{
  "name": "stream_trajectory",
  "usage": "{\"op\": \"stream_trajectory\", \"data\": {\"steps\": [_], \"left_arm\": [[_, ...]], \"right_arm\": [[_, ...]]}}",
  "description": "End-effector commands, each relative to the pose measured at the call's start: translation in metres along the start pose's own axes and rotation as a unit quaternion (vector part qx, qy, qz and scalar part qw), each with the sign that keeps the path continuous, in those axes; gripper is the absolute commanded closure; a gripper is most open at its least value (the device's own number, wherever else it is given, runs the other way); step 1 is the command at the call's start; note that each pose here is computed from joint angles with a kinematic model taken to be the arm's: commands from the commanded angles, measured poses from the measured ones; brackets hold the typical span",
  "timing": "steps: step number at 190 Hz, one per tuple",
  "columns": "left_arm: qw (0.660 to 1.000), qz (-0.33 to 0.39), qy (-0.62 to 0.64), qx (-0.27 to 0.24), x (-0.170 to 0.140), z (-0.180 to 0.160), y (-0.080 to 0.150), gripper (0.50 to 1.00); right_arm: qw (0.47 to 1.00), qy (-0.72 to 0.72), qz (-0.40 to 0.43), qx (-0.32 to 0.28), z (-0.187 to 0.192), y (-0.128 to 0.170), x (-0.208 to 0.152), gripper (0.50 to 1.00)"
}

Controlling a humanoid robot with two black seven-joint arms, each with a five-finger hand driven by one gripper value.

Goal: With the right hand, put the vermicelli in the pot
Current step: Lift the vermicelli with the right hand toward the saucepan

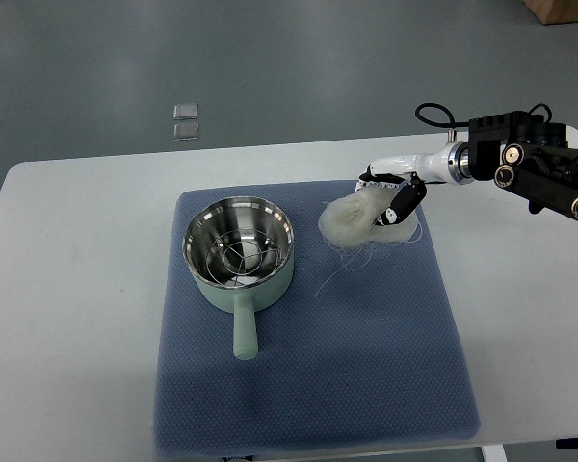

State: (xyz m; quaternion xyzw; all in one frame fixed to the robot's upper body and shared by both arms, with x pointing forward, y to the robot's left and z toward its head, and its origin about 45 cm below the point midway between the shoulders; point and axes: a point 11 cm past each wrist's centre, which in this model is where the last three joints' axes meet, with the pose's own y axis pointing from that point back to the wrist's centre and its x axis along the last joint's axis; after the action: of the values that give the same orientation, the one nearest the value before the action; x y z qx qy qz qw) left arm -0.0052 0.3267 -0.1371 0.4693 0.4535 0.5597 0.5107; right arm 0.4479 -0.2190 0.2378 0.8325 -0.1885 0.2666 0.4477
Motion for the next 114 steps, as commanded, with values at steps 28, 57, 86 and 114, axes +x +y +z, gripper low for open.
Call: {"op": "stream_trajectory", "data": {"steps": [28,57,86,114], "left_arm": [[1.0,0.0,0.0,0.0,0.0,0.0,0.0,0.5],[1.0,-0.001,0.0,0.0,-0.001,0.0,0.0,0.5],[1.0,-0.008,0.001,0.0,-0.006,0.0,0.0,0.5],[1.0,-0.013,0.001,0.0,-0.009,0.0,0.0,0.5]], "right_arm": [[0.999,0.024,0.024,0.031,-0.032,0.052,0.061,1.0],[0.997,0.036,0.044,0.051,-0.054,0.075,0.089,1.0],[0.994,0.054,0.062,0.068,-0.077,0.083,0.107,1.0],[0.992,0.07,0.046,0.095,-0.114,0.064,0.103,1.0]]}}
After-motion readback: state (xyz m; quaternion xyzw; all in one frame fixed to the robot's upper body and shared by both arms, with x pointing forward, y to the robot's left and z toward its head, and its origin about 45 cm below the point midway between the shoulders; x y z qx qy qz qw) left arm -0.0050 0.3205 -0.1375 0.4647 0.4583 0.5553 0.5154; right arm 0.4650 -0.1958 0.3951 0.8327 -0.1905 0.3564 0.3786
